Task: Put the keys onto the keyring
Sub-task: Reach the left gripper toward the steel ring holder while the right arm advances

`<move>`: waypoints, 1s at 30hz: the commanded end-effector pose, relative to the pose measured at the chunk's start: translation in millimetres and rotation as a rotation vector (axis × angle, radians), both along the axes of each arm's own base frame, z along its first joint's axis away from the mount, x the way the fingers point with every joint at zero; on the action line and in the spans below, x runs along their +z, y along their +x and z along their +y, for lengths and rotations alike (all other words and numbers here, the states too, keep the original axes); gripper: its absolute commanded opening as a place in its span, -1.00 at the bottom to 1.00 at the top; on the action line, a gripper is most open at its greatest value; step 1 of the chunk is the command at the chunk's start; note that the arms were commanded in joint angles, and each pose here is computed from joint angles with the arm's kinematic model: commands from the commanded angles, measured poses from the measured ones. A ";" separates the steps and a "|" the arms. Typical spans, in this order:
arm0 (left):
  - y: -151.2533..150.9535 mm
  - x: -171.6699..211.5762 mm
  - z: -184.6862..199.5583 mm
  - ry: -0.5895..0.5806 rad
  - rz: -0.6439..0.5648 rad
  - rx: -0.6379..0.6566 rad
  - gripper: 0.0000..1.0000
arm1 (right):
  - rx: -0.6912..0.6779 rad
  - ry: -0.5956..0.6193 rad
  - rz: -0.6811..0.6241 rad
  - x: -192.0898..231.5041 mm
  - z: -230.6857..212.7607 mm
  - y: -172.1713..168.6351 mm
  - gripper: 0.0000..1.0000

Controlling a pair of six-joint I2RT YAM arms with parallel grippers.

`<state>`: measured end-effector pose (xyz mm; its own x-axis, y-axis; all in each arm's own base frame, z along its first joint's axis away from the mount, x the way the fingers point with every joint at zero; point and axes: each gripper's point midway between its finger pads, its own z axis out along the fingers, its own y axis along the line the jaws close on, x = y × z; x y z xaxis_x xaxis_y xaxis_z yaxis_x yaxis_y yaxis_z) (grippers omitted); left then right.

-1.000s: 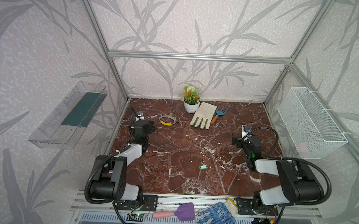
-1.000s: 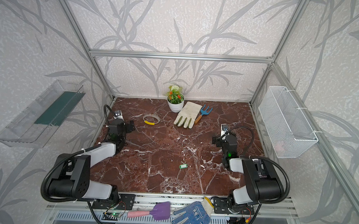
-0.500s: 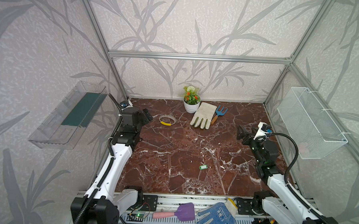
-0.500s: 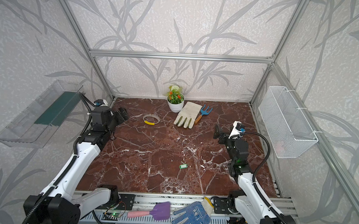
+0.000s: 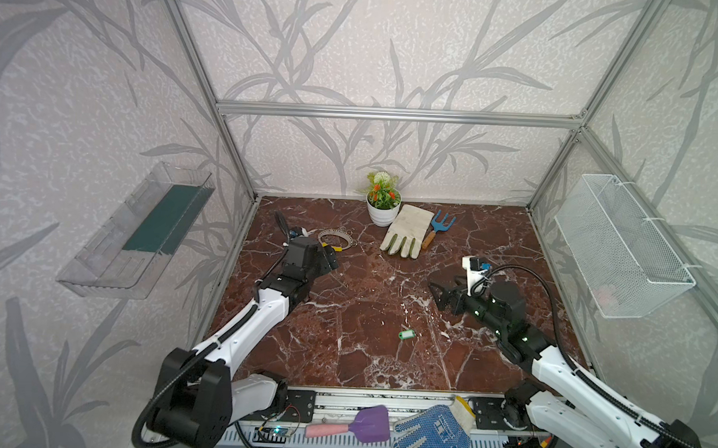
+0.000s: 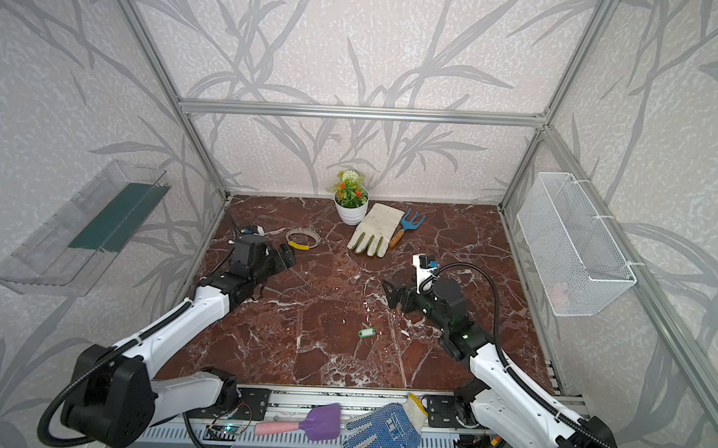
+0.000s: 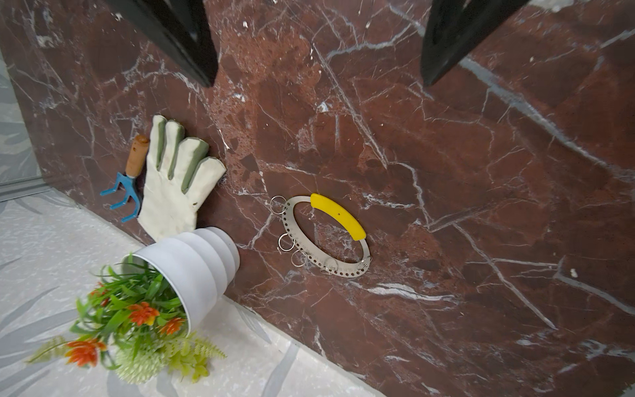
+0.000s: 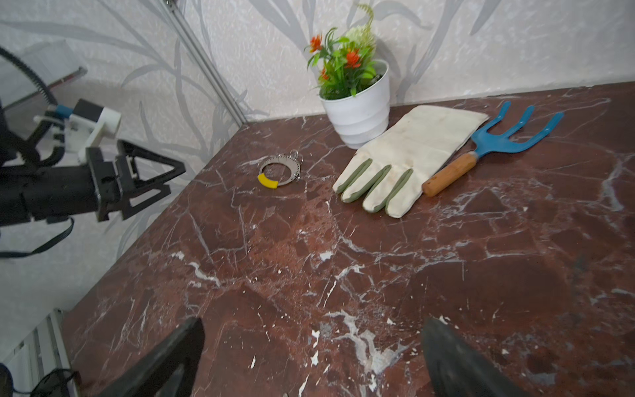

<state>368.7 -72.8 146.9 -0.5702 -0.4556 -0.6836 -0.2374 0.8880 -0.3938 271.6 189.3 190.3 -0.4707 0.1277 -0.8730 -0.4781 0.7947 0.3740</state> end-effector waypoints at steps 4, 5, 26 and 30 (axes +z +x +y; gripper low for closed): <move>52.8 -28.0 -25.4 0.008 0.092 -0.057 0.42 | 0.000 -0.083 0.021 -30.8 -0.9 -0.9 0.98; 59.6 -35.1 -29.2 0.011 0.127 -0.069 0.40 | 0.004 -0.070 0.020 -33.6 -0.1 -1.6 0.98; 144.5 -135.8 -68.6 0.179 0.496 -0.198 0.06 | 0.029 -0.010 -0.006 -29.9 5.3 -5.2 0.98; 128.5 -140.9 -82.8 0.143 0.521 -0.228 0.05 | 0.037 -0.008 0.000 -30.2 6.8 -5.9 0.98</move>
